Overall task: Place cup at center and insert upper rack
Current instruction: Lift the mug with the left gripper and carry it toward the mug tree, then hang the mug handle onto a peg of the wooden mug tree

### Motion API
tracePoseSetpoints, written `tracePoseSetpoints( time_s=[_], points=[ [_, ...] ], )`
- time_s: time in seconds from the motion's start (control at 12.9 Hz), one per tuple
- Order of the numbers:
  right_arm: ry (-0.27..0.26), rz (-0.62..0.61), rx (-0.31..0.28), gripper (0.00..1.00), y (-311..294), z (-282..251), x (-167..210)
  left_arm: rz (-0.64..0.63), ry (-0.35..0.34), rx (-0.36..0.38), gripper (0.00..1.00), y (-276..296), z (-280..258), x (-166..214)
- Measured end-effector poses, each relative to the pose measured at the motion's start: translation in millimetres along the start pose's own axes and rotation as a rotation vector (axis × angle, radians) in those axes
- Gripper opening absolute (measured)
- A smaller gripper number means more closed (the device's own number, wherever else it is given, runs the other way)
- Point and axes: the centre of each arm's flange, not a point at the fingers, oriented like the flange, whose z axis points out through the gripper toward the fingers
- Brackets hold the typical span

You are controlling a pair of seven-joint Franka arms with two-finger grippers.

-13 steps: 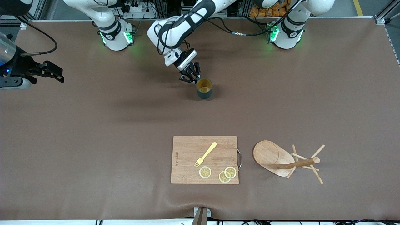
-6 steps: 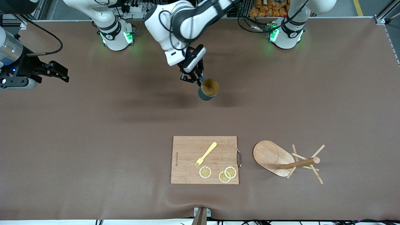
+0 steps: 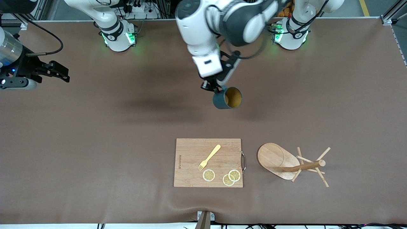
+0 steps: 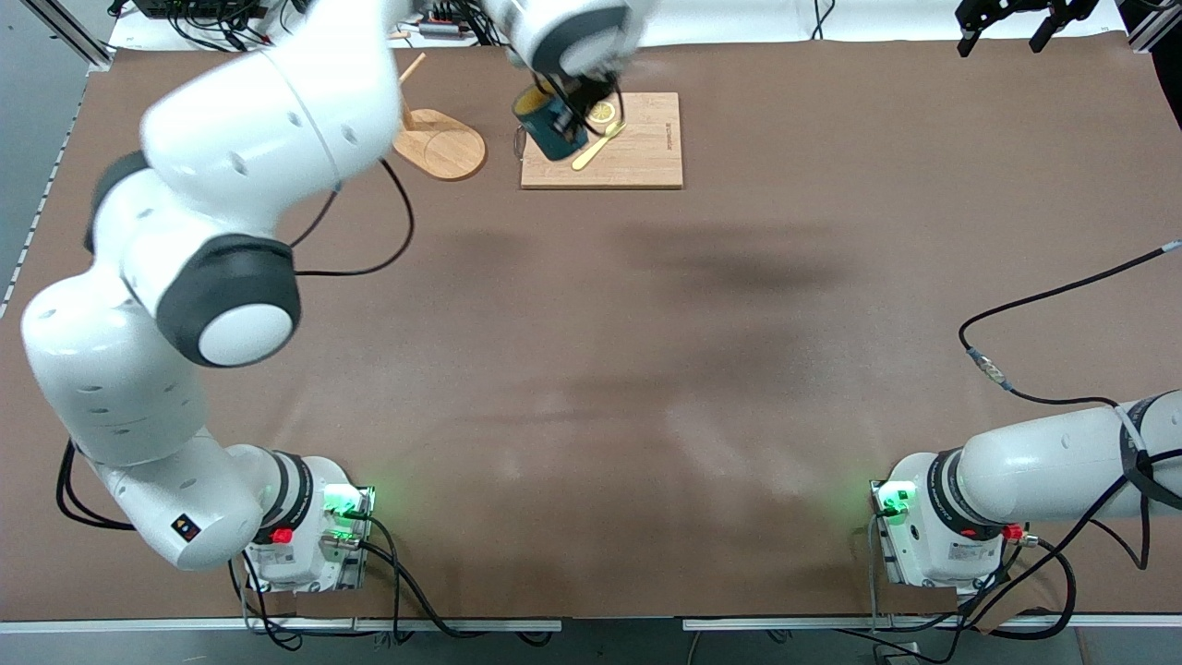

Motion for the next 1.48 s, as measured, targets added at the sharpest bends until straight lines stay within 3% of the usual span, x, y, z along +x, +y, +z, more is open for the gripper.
tracePoseSetpoints(
  time_s=[0.47, 0.93, 1.48],
  points=[
    [0.008, 0.008, 0.002, 1.0, 5.0, -5.6, -3.3, -0.145, -0.333, -0.07, 0.21, 24.1, -3.2, 180.4],
    [0.01, 0.009, 0.002, 1.0, 5.5, -6.0, -3.2, -0.306, -0.685, -0.157, 0.21, 15.3, 19.1, 317.1],
    [0.011, 0.011, 0.002, 1.0, 6.4, -6.1, -3.2, -0.373, -1.03, -0.295, 0.21, 2.2, 70.4, 408.3]
  ],
)
